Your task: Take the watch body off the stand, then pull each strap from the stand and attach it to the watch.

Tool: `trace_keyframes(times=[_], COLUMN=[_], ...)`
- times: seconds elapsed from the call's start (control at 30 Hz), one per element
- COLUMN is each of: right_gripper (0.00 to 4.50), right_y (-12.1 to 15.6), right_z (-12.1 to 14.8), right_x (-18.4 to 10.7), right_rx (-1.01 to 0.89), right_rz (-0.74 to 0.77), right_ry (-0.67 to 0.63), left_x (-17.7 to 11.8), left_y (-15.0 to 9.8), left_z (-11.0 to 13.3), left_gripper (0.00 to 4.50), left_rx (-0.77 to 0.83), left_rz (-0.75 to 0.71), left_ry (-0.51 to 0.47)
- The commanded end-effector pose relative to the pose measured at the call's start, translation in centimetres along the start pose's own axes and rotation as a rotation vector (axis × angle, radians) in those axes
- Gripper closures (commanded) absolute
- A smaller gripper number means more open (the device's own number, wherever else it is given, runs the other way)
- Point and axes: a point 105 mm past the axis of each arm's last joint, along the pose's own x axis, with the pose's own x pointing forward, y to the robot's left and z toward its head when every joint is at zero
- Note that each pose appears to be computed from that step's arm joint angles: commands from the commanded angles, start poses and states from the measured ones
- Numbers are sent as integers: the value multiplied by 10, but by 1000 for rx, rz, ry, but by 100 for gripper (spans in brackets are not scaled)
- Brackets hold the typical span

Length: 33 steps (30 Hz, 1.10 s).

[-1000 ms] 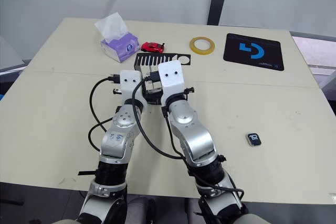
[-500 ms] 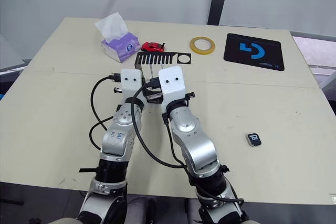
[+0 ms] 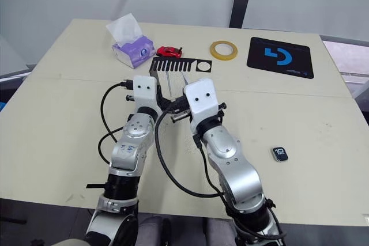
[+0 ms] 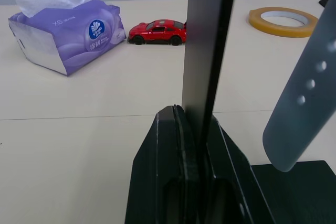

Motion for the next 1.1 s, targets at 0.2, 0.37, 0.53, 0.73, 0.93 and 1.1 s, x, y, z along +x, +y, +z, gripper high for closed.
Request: trace_keyframes(times=[0.2, 0.37, 0.53, 0.73, 0.93, 1.1], right_gripper=[450, 450, 450, 450, 450, 450], right_y=[-7, -16, -22, -25, -26, -28], right_z=[12, 8, 7, 7, 10, 15], right_x=[-13, -19, -23, -28, -30, -32], right_rx=[-10, -15, -23, -16, 37, 113], right_rz=[36, 39, 66, 145, 249, 405], right_ry=[-54, -44, -42, -53, -73, -92], left_x=[0, -9, -23, -52, -82, -98], left_y=[-11, -1, 10, 20, 21, 34], left_z=[-3, 0, 4, 4, 7, 12], left_gripper=[105, 5, 5, 5, 5, 5], left_rx=[-35, -9, 0, -31, -159, -234], left_rz=[-87, -135, -181, -324, -620, -851], left_ry=[12, 5, -7, -2, 11, 70])
